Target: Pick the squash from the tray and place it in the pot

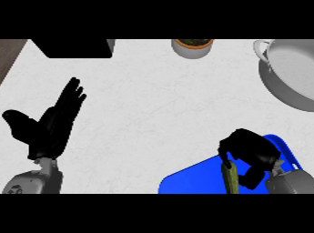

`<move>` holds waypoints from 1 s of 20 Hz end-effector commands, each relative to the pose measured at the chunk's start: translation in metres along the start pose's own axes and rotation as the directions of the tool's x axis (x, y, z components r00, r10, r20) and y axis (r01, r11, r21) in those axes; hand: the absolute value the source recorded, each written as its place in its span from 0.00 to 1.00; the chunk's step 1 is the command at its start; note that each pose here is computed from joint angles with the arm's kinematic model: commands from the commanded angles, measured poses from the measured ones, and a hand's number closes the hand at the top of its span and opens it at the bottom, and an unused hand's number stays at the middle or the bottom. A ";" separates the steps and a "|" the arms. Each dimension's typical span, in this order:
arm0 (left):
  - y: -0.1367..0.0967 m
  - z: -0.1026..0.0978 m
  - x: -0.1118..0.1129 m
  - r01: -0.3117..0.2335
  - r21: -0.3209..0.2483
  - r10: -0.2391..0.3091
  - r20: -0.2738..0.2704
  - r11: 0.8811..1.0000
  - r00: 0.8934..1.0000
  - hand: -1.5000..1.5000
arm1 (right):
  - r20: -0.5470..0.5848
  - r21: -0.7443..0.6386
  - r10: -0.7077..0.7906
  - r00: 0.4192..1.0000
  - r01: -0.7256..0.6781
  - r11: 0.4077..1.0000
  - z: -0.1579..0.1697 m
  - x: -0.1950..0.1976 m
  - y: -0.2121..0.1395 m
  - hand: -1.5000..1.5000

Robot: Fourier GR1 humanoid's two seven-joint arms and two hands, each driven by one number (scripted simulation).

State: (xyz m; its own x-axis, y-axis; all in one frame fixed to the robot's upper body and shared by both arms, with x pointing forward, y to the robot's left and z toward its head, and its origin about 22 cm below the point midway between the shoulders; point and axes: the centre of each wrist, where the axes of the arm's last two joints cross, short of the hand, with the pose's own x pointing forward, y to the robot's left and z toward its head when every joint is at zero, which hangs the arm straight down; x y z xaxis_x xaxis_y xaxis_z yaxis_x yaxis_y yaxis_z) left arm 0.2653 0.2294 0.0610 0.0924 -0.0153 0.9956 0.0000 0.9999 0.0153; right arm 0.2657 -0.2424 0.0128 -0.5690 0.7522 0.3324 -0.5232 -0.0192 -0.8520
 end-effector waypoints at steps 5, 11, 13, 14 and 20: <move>0.023 0.006 -0.001 0.000 0.103 0.000 0.007 0.995 1.000 0.50 | -0.724 -0.391 -0.418 0.549 0.173 0.904 0.106 -0.101 0.014 1.00; 0.009 -0.001 0.007 -0.011 0.029 0.011 0.002 1.000 1.000 0.50 | -0.784 -0.621 -0.616 0.079 -0.079 0.780 0.147 -0.129 -0.024 1.00; 0.002 0.004 0.005 -0.001 0.007 0.001 0.011 1.000 1.000 0.50 | -0.769 -0.627 -0.640 0.014 -0.217 0.748 0.167 -0.134 -0.043 1.00; 0.011 0.006 -0.007 0.009 0.030 -0.009 0.001 1.000 1.000 0.50 | -0.766 -0.626 -0.643 0.012 -0.239 0.742 0.179 -0.130 -0.050 1.00; 0.019 0.007 0.007 0.015 0.001 -0.015 -0.003 1.000 1.000 0.50 | -0.727 -0.670 -0.668 0.157 -0.373 0.642 0.188 -0.085 -0.116 1.00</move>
State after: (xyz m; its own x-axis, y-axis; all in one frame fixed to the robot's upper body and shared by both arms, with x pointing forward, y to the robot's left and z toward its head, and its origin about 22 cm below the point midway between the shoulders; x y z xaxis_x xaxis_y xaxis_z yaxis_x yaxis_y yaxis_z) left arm 0.2589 0.2378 0.0611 0.0965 -0.0199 0.9951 -0.0173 0.9996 0.0217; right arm 0.2580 -0.4370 0.1189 0.7465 0.6051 0.2767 0.1974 0.1957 -0.9606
